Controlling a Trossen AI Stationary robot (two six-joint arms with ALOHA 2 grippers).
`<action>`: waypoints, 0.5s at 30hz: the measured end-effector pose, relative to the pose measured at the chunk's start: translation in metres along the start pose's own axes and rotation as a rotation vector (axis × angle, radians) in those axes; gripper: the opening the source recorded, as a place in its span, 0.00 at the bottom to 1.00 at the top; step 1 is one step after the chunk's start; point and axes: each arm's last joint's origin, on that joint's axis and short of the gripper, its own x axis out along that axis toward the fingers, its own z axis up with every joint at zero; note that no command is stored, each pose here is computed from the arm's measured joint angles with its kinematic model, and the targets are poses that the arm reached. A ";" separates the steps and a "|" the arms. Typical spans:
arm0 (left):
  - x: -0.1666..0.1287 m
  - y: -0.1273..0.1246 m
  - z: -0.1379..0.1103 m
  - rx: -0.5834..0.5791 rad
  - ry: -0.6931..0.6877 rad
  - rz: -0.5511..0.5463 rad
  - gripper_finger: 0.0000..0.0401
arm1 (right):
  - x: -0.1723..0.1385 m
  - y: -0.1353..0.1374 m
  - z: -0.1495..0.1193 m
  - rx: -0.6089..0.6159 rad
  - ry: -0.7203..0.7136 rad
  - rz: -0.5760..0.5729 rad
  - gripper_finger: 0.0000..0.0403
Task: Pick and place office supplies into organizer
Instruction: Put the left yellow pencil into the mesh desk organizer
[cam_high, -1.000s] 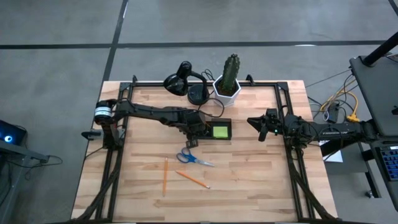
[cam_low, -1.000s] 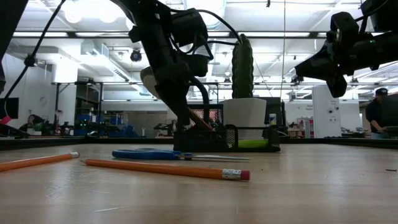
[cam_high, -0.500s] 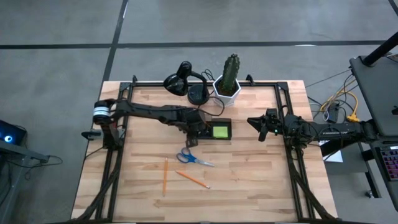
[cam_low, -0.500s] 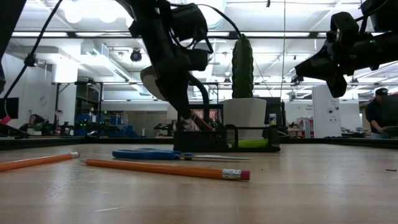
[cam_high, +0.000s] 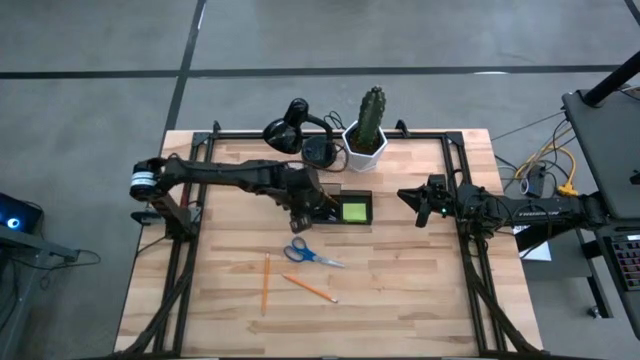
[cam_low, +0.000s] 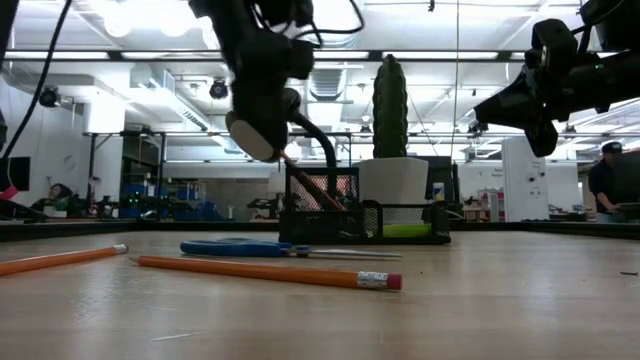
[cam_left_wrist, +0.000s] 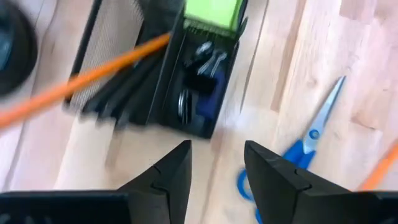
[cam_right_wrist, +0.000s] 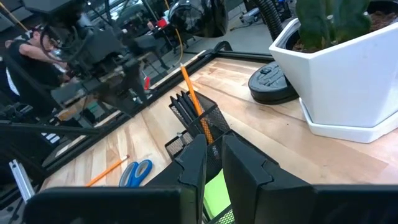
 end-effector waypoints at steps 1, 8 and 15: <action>-0.003 0.000 -0.002 -0.027 0.015 0.001 0.33 | 0.000 0.000 0.000 0.000 -0.001 -0.001 0.11; -0.024 -0.002 -0.020 -0.272 0.120 -0.067 0.33 | 0.001 0.000 -0.001 -0.001 0.003 -0.005 0.11; -0.024 -0.008 -0.034 -0.611 0.258 -0.144 0.33 | 0.001 0.000 -0.001 -0.002 0.008 -0.009 0.11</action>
